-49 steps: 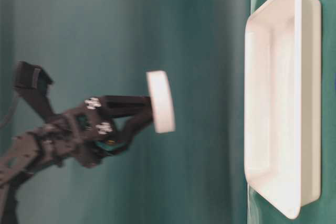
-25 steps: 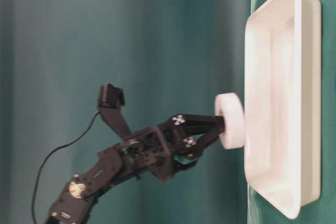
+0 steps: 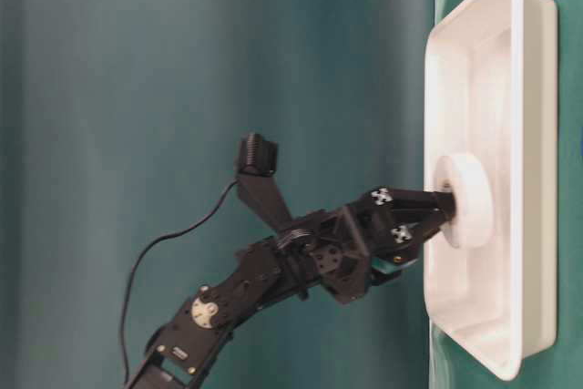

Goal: Pick up the tape from a random location and place it into the white case.
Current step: 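Lower the white tape roll into the tray and open the left gripper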

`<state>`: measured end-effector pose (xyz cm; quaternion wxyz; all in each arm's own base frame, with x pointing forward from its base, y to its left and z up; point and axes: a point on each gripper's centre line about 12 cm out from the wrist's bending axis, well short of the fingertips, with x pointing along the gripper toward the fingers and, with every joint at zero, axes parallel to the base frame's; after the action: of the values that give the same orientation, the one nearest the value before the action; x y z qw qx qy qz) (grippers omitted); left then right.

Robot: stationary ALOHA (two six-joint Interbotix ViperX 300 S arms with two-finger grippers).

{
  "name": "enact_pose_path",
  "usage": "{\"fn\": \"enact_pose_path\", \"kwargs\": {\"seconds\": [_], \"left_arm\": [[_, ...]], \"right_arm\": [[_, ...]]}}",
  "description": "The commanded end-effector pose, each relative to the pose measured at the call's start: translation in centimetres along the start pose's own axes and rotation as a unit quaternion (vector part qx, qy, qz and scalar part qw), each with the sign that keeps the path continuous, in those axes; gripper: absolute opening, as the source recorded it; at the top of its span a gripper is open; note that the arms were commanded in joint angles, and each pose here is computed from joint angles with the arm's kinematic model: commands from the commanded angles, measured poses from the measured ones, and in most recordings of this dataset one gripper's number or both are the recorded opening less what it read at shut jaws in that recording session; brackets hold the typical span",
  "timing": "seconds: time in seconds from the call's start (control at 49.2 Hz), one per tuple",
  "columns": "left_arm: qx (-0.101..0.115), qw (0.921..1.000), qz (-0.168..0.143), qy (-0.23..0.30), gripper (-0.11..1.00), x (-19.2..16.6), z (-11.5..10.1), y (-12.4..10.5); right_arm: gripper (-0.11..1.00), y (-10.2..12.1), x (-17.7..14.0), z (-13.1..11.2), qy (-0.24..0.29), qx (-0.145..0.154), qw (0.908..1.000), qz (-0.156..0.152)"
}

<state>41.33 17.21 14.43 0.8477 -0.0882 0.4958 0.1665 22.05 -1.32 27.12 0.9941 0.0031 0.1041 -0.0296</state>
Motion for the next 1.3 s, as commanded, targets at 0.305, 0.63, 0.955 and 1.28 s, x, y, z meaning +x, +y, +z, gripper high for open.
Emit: {"fn": "enact_pose_path", "kwargs": {"seconds": [0.305,0.63,0.955,1.28], "left_arm": [[-0.003,0.9999,0.001,-0.015,0.24,0.4,0.9,0.3],[-0.001,0.9999,-0.004,-0.015,0.25,0.3,1.4,-0.3],[-0.001,0.9998,-0.002,-0.018,0.91,0.0,1.7,0.0],[-0.003,0.9998,-0.001,-0.021,0.96,-2.6,2.5,0.2]], "right_arm": [[0.92,0.0,0.1,1.0,-0.011,-0.001,0.9999,0.0],[0.92,0.0,0.2,1.0,-0.011,-0.001,0.9999,0.0],[0.92,0.0,0.2,0.9,-0.009,-0.001,1.0,0.0],[0.92,0.0,0.2,1.0,-0.009,-0.001,1.0,0.0]]}}
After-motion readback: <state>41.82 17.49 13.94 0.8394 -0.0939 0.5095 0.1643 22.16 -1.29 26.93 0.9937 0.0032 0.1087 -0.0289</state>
